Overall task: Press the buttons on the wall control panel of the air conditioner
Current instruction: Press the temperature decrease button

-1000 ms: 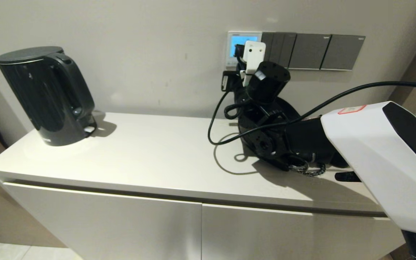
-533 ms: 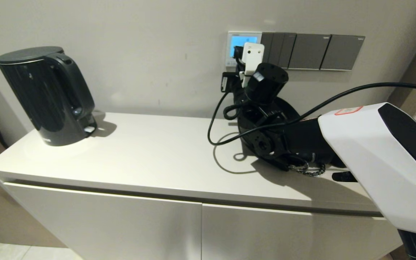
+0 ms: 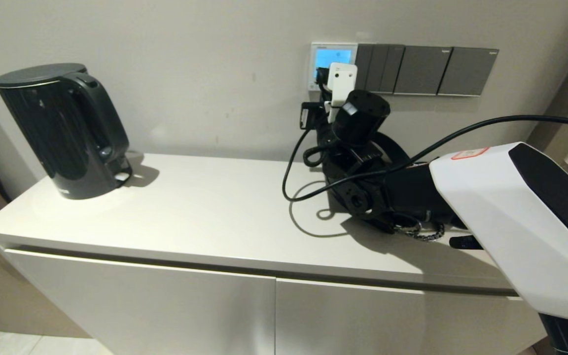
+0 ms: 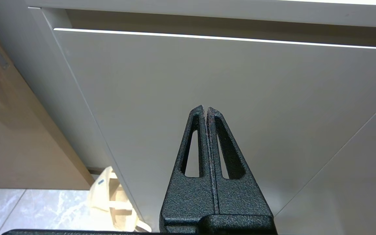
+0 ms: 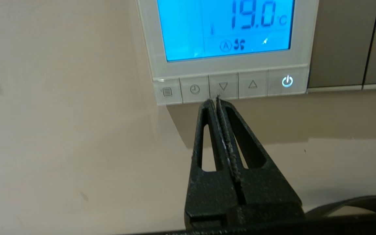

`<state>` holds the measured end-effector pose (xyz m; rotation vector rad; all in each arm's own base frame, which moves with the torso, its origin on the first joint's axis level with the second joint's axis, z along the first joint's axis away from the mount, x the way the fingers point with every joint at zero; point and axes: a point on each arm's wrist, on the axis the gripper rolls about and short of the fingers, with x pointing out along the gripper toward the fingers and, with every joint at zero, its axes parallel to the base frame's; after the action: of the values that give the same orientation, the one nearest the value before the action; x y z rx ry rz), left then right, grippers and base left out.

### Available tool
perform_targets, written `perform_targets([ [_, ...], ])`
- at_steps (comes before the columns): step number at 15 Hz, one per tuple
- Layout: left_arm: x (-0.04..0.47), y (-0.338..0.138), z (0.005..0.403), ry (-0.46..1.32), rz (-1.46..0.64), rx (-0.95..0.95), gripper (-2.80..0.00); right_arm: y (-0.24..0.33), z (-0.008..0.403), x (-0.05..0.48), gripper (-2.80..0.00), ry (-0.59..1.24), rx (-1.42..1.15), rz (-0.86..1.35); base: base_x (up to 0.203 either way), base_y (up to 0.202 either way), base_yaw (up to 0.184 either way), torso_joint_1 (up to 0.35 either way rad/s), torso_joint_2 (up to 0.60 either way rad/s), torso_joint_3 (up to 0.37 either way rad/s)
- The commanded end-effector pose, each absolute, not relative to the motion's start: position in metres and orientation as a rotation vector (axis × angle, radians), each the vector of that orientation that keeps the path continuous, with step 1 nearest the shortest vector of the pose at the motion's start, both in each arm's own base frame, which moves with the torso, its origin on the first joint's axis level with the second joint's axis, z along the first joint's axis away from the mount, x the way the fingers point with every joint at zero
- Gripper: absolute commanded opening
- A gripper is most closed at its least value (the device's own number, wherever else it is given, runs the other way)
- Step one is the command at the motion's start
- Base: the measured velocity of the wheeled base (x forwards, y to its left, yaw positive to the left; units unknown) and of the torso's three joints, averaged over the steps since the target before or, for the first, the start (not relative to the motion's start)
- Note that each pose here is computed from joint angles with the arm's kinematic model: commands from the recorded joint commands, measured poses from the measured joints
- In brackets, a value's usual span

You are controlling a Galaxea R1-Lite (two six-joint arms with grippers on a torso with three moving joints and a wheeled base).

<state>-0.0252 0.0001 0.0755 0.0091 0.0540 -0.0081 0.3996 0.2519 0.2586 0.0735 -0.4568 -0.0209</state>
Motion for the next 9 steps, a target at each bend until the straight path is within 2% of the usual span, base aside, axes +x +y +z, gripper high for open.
perform_targets([
  [1,-0.025,0.000,0.075,0.055,-0.008,0.009,-2.80,0.250,0.269,0.392,-2.80,-0.479,0.090,-0.023,0.000,0.000,0.000,0.000,0.00,0.000],
  [9,-0.025,0.000,0.075,0.054,-0.009,0.009,-2.80,0.246,0.298,0.360,-2.80,-0.515,0.129,0.000,0.000,0.000,0.000,0.000,0.00,0.000],
])
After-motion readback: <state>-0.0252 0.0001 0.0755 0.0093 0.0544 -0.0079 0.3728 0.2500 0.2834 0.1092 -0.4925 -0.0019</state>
